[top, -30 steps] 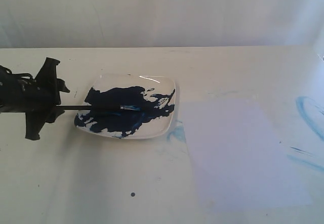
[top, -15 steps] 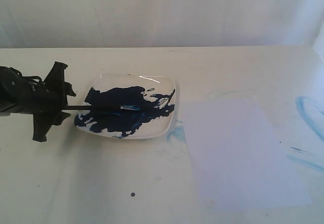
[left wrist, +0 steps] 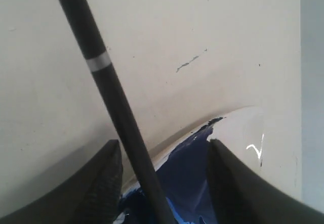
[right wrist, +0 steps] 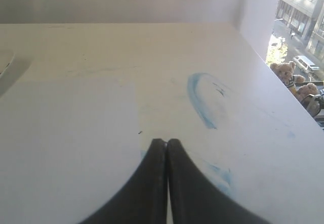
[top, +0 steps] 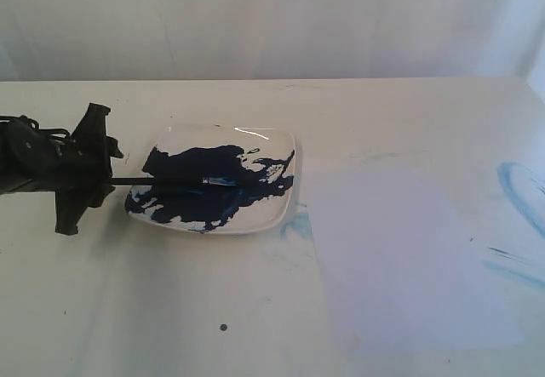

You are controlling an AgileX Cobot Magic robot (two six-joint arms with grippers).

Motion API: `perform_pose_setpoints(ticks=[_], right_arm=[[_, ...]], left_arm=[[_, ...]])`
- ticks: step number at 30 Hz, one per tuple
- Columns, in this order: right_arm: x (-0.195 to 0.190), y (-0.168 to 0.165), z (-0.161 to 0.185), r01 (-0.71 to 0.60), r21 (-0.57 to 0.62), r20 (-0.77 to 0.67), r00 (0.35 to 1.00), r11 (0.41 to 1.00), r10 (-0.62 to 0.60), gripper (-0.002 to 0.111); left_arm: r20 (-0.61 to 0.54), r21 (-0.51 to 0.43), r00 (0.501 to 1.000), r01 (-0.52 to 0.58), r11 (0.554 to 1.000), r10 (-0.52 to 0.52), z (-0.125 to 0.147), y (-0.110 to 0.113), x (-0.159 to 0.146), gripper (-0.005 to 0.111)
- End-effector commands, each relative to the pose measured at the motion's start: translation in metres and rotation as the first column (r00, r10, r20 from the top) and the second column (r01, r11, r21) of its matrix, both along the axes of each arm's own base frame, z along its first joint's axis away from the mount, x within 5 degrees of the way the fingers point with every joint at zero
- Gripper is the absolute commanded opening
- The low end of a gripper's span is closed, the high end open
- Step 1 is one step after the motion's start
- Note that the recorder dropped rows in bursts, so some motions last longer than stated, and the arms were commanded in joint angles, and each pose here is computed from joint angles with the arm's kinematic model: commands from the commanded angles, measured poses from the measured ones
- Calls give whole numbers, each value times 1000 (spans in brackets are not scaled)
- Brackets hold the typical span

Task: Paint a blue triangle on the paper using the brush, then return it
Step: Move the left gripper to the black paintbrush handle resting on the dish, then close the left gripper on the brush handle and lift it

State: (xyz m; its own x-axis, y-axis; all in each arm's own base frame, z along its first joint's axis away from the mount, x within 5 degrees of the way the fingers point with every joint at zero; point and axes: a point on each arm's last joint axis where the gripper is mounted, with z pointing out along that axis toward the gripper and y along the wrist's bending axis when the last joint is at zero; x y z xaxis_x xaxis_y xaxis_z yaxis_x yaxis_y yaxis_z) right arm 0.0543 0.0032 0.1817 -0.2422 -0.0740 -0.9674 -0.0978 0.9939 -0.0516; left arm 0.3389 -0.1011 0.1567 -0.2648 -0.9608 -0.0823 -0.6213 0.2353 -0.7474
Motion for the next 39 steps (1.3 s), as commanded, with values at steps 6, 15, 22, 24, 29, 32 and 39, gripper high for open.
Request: perform_pose_setpoints(ticks=[6, 15, 22, 24, 29, 32, 39], right_arm=[[0, 0, 3, -1, 6, 23, 1000, 1000, 1, 0], [0, 0, 3, -1, 6, 23, 1000, 1000, 1, 0], [0, 0, 3, -1, 6, 23, 1000, 1000, 1, 0], [0, 0, 3, -1, 6, 23, 1000, 1000, 1, 0], [0, 0, 3, -1, 6, 23, 1000, 1000, 1, 0], [0, 0, 3, -1, 6, 23, 1000, 1000, 1, 0], [0, 0, 3, -1, 6, 23, 1000, 1000, 1, 0]], left_arm=[[-43, -15, 999, 14, 1000, -15, -3, -3, -3, 54], [-70, -9, 997, 7, 1000, -8, -15, -5, -1, 54], [-35, 1, 999, -10, 1000, 10, -15, -4, 3, 54], [-44, 5, 999, 1, 1000, 0, -18, -6, 2, 54], [-35, -10, 999, -21, 1000, 20, -27, -16, 2, 54], [-25, -11, 999, -29, 1000, 29, -27, -15, 3, 54], [-10, -19, 999, -48, 999, 48, -25, -15, 4, 49]])
